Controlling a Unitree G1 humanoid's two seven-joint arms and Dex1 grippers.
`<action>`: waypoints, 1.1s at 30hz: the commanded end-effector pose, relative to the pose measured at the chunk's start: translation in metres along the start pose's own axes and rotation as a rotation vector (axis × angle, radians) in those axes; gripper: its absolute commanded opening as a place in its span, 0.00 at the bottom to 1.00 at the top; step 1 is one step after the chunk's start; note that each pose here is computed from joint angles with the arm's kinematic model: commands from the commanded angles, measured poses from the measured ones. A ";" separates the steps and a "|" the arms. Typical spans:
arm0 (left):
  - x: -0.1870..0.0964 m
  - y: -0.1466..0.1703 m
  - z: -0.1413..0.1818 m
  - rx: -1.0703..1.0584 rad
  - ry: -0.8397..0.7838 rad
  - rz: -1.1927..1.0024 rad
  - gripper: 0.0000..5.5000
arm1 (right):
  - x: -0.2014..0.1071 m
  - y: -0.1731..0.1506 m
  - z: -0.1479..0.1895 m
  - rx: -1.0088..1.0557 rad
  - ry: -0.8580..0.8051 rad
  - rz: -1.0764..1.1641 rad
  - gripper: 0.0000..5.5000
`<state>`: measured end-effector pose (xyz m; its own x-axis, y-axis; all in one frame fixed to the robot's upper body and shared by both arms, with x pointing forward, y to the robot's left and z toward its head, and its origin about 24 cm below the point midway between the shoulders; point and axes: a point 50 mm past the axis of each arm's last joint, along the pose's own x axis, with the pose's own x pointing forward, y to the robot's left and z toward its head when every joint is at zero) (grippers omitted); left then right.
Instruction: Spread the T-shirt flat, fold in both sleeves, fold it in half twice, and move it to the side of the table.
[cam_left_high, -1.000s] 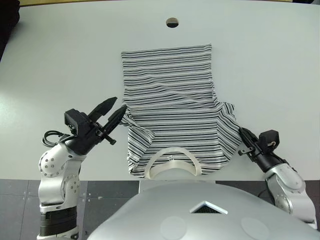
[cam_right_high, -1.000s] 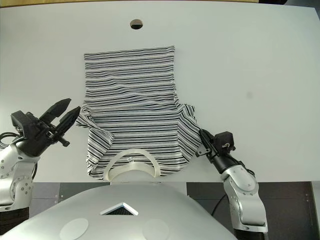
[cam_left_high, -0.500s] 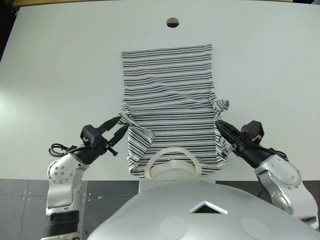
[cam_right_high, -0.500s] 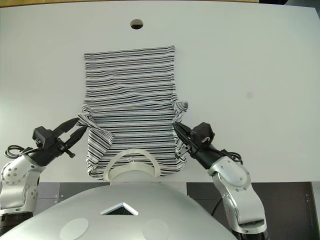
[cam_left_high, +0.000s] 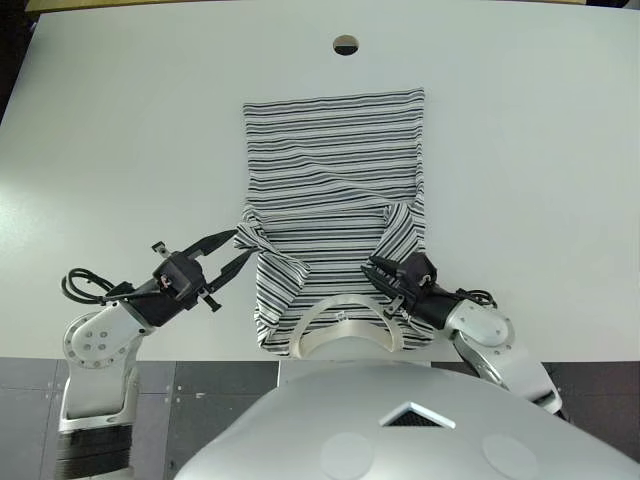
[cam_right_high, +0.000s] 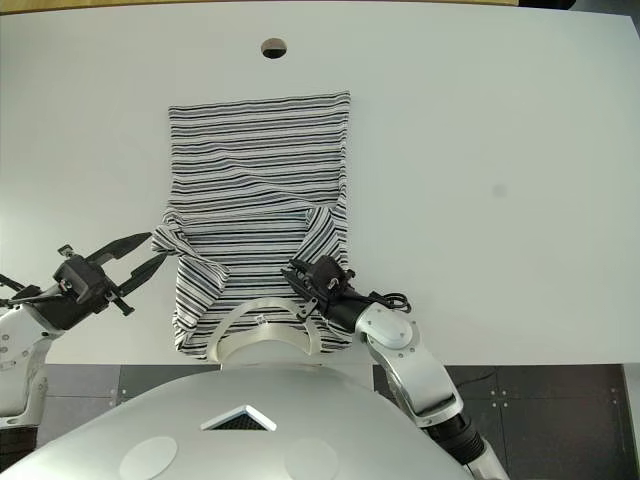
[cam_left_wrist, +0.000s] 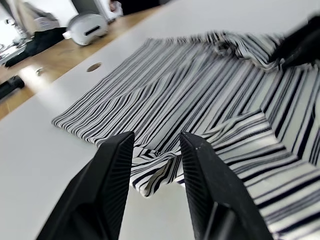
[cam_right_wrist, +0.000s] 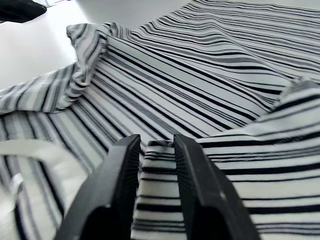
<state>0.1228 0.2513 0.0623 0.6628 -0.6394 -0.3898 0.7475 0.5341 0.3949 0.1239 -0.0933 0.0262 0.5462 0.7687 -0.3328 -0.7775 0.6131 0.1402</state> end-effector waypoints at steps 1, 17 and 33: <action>-0.011 0.006 0.015 0.216 0.093 -0.072 0.41 | -0.029 -0.006 0.022 -0.121 -0.061 0.040 0.36; -0.013 -0.015 0.017 0.536 0.230 -0.484 0.51 | -0.108 -0.054 -0.004 -0.829 0.493 0.408 0.37; -0.011 -0.037 0.007 0.514 0.176 -0.588 0.51 | -0.081 -0.021 0.002 -0.905 0.288 0.487 0.37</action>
<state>0.0908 0.2383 0.0630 0.2204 -0.6128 -0.7589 0.8834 -0.2044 0.4216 0.0943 -0.1706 0.0526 0.1012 0.7442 -0.6603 -0.9075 -0.2029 -0.3678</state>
